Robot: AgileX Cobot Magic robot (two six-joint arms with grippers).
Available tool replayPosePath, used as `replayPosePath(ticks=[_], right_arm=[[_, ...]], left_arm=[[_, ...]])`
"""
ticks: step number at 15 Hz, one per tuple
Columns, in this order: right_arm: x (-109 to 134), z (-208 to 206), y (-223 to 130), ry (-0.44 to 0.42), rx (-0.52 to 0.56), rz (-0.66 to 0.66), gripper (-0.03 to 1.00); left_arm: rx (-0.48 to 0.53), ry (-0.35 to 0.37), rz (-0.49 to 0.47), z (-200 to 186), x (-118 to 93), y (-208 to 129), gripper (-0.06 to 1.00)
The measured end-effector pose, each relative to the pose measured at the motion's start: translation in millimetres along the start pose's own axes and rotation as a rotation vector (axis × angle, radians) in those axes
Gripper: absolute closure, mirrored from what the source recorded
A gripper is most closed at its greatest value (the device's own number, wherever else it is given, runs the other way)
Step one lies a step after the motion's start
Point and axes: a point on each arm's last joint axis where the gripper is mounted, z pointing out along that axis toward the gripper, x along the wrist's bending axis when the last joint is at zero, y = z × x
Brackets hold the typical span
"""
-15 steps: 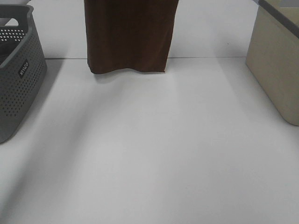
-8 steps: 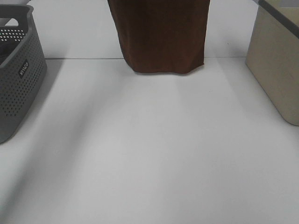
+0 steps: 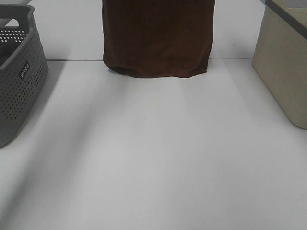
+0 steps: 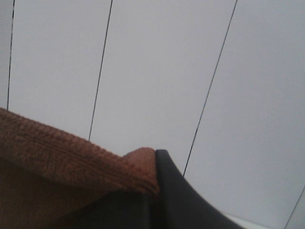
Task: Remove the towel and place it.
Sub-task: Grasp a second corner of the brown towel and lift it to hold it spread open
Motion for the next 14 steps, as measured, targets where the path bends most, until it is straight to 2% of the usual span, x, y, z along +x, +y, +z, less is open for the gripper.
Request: replayPosePath(ticks=[1, 3, 5, 6, 7, 8, 9, 10, 12, 14], right_arm=[[3.5, -0.6, -10.0, 0.035, 0.112, 0.053, 0.96], [8.5, -6.2, -21.1, 0.088, 0.279, 0.096, 0.96], [11.7, -20.0, -24.1, 0.137, 0.448, 0.108, 0.96], [11.8, -30.8, -18.1, 0.158, 0.507, 0.111, 0.96], [11.8, -37.5, -14.9, 0.168, 0.544, 0.110, 0.96], [11.0, -48.2, -7.7, 0.180, 0.585, 0.109, 0.96], [10.4, -61.2, -0.4, 0.195, 0.641, 0.110, 0.96], [10.0, -72.9, 5.7, 0.210, 0.689, 0.109, 0.96], [10.2, -87.2, 11.2, 0.233, 0.759, 0.110, 0.96], [10.4, -93.7, 10.2, 0.233, 0.784, 0.120, 0.96]], left_arm=[[0.132, -0.073, -0.047, -1.0, -9.6, -8.7, 0.94], [0.306, -0.193, -0.133, -6.5, -25.0, -12.5, 0.94], [0.515, -0.362, -0.179, -20.2, -42.0, -6.7, 0.94], [0.627, -0.447, -0.188, -29.8, -47.8, -4.3, 0.94], [0.691, -0.493, -0.193, -35.9, -50.4, -2.0, 0.94], [0.813, -0.564, -0.207, -48.3, -49.6, 1.8, 0.94], [0.902, -0.603, -0.237, -58.6, -42.7, 8.7, 0.94], [0.941, -0.600, -0.292, -64.0, -35.1, 16.9, 0.94], [0.947, -0.566, -0.398, -69.4, -18.6, 35.3, 0.94], [0.953, -0.580, -0.435, -76.5, -10.5, 46.1, 0.94]])
